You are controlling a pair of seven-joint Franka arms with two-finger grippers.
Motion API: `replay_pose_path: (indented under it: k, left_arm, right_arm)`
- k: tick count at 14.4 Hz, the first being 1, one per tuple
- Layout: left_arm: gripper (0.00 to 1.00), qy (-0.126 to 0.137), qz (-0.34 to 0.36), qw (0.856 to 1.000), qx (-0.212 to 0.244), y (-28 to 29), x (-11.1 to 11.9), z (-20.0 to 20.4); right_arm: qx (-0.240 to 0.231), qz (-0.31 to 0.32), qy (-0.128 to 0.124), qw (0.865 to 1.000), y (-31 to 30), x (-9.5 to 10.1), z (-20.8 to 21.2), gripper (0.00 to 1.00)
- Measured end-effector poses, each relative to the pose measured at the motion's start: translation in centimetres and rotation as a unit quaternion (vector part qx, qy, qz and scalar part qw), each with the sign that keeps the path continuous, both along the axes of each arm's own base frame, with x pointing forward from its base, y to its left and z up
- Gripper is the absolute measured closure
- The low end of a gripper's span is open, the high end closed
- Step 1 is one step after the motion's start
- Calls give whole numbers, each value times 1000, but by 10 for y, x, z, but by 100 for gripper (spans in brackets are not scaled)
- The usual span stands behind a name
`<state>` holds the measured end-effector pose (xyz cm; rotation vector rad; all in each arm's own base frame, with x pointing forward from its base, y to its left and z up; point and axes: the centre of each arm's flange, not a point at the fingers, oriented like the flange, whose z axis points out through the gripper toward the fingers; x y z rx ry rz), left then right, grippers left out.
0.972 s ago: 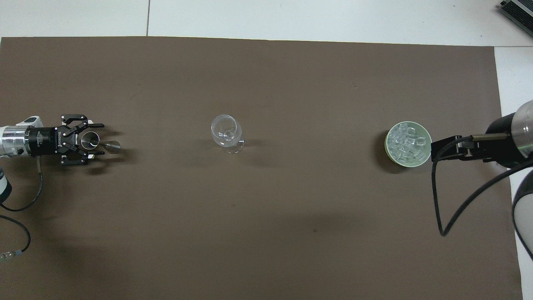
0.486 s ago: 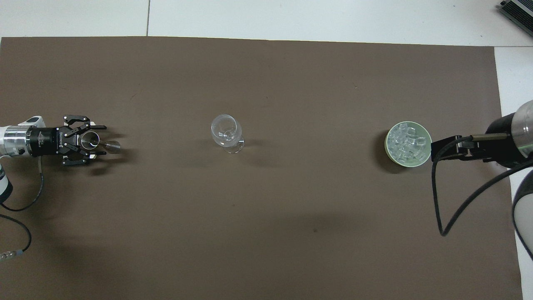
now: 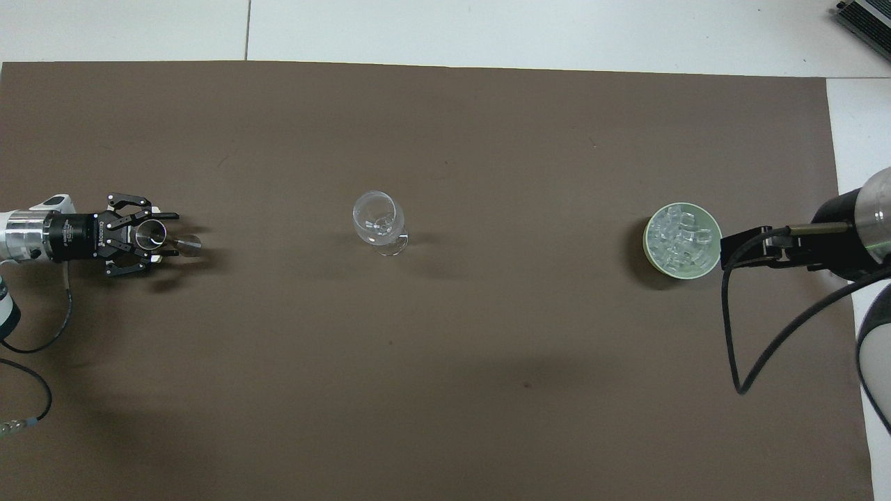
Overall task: Pour wine and add ice with both arms
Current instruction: 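Close the left gripper on the small metal cup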
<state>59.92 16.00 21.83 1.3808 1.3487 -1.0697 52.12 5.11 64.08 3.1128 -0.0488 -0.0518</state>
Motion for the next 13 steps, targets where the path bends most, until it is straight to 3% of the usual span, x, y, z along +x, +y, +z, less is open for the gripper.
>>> replay_pose_path:
  k: [6, 13]
  left_arm:
    - [38, 3, -1, 1000, -2, 0, -2, -4]
    - [50, 4, -1, 1000, -3, 1, -3, -5]
  right_arm:
    - [0, 0, 0, 1000, 0, 0, 0, 0]
    - [0, 0, 0, 1000, 0, 0, 0, 0]
